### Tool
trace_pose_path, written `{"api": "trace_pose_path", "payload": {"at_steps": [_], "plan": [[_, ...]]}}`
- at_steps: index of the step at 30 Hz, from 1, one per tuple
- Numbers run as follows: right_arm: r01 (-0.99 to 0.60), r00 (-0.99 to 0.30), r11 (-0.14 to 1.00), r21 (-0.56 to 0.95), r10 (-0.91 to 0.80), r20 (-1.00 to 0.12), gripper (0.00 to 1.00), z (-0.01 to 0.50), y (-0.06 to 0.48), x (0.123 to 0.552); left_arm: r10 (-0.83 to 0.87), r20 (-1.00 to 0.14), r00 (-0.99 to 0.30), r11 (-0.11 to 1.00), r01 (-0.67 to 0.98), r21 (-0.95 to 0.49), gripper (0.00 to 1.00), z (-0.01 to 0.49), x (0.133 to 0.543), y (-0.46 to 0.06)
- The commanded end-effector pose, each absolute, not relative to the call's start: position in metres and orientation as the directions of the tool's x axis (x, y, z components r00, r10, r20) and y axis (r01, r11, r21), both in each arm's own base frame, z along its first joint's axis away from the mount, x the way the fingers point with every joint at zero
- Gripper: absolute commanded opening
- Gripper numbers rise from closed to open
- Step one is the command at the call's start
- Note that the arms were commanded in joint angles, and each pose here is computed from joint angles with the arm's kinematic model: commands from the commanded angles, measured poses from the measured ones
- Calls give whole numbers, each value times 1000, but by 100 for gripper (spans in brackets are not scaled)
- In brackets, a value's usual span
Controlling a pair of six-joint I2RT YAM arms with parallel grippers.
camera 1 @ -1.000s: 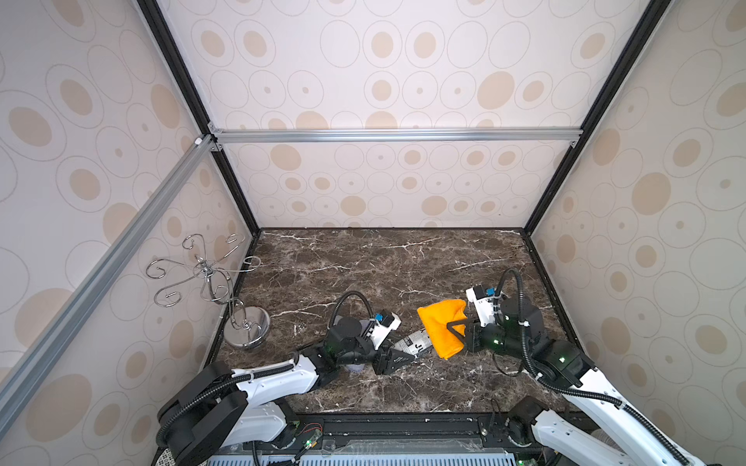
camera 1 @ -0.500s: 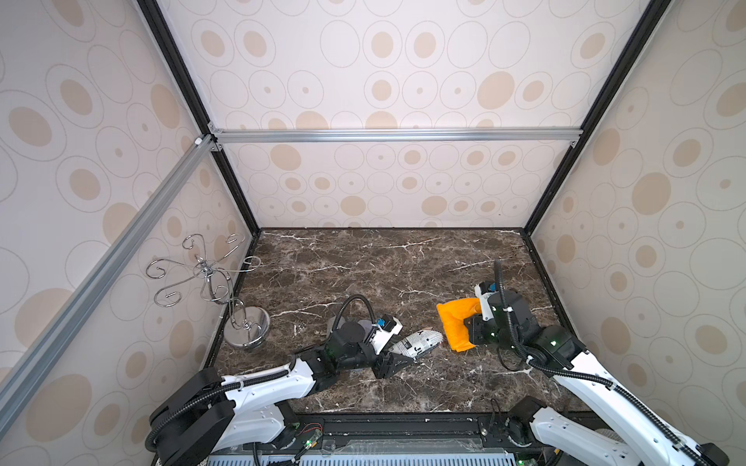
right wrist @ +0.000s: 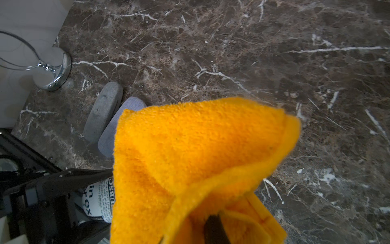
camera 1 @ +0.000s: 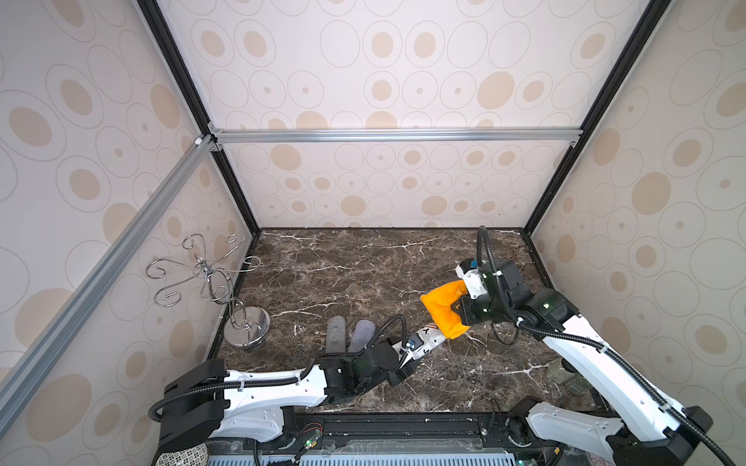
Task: Wipe the eyeglass case
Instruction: Wipe the dirt from the eyeglass case.
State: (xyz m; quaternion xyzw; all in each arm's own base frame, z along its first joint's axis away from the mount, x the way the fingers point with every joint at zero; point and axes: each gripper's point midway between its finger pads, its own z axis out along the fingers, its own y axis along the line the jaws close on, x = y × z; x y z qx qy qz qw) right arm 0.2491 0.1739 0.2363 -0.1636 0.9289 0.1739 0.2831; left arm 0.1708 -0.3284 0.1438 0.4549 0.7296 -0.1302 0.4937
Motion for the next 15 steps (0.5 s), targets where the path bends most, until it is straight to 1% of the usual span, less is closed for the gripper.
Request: {"api": "trace_pose_path", "payload": {"at_steps": [1,8,13,15], "plan": [[-500,-786,829,252,-312,-533,0,235,187,241,615,-789,8,581,672,459,48,165,188,-324],[-591,-787,739,323,-441,-432,0,222,216,242,662,-740,117,524,634,569,48,175,182,-339],[-659,-746,682,317,-538,-393,0,210,238,241,677,-718,162,470,656,591,48,176,176,-353],[-692,-720,649,316,-587,-370,0,205,248,234,675,-717,173,457,665,591,48,177,174,-358]]}}
